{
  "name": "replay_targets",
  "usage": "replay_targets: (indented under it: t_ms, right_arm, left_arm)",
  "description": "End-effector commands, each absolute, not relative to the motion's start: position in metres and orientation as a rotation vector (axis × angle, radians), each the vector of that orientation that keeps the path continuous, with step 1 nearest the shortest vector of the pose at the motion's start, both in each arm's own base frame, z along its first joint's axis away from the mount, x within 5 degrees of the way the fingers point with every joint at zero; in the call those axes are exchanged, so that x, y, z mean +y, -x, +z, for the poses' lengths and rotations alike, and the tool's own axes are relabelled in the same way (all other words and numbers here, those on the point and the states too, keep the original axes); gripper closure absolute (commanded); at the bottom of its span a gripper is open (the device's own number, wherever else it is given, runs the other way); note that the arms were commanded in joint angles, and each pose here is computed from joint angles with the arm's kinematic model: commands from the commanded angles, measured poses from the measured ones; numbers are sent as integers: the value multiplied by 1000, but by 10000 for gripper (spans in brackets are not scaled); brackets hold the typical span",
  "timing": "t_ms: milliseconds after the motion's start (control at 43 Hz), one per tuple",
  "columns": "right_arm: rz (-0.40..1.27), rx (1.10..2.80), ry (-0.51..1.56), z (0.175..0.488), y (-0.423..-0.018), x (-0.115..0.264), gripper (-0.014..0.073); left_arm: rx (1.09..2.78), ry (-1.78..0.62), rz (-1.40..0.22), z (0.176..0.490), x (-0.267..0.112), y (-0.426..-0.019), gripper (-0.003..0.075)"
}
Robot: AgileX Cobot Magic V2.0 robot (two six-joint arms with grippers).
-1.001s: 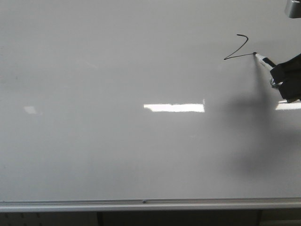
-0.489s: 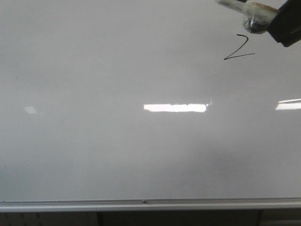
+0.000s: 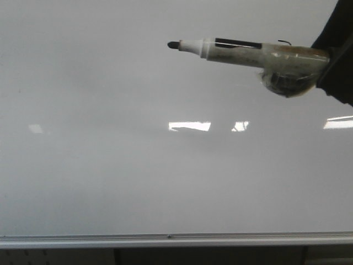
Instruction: Write number 2 on whiteboard
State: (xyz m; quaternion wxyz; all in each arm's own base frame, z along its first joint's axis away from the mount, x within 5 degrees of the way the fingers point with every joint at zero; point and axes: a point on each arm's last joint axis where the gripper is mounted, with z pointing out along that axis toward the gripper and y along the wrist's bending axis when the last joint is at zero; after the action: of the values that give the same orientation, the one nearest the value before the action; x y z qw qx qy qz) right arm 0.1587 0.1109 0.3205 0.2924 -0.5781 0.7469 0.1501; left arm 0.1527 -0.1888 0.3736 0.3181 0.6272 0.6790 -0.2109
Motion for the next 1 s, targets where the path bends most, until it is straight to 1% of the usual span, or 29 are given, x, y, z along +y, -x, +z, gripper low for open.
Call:
replay_targets:
  t_ms: [0,233,372,489,559,675,698,745,815,885,931,978]
  right_arm:
    - [415,1924,1497,336,-157,113,664]
    - [422,1923,1494,337,-157,113,664]
    - [422,1923,1494,337,-157,113,664]
    - [422,1923,1494,337,-157,113,664]
    - [422,1923,1494,337,-157,113,664]
    - [421,1923,1492,337,-157,113,664]
    - [421,1923,1491,337,-157,113,664]
    - [419,1922,1489,337,-157,113,664]
    - [415,1918,1483,337,-158,113,663]
    - [409,1914,1475,338,-159,113,654]
    - [407,1913,1473,338,-159,113,628]
    - [407,1913,1472,338,-159,113,574]
  left_arm:
    - [1705,-1653,-599,385,-208,-152,205]
    - [1713,-1731,-629,366,-249,-165,205]
    - [1746,-1755,-632,354,-262,-174,206]
    - [1761,-1766,-637,348,-266,-176,216]
    - [1765,-1771,-638,347,-266,-176,272]
    - [1765,-1770,-640,347,-266,-176,435]
    - [1765,-1770,-640,347,-266,-176,451]
    - [1765,-1770,-640,347,-266,-176,510]
    - [1766,-1769,-642,347,-266,-176,567]
    - [1766,-1769,-642,347,-266,-176,606]
    - [1766,-1769,-642,347,-266,-176,628]
    - [1766,-1769,-642,347,-266,-176,644]
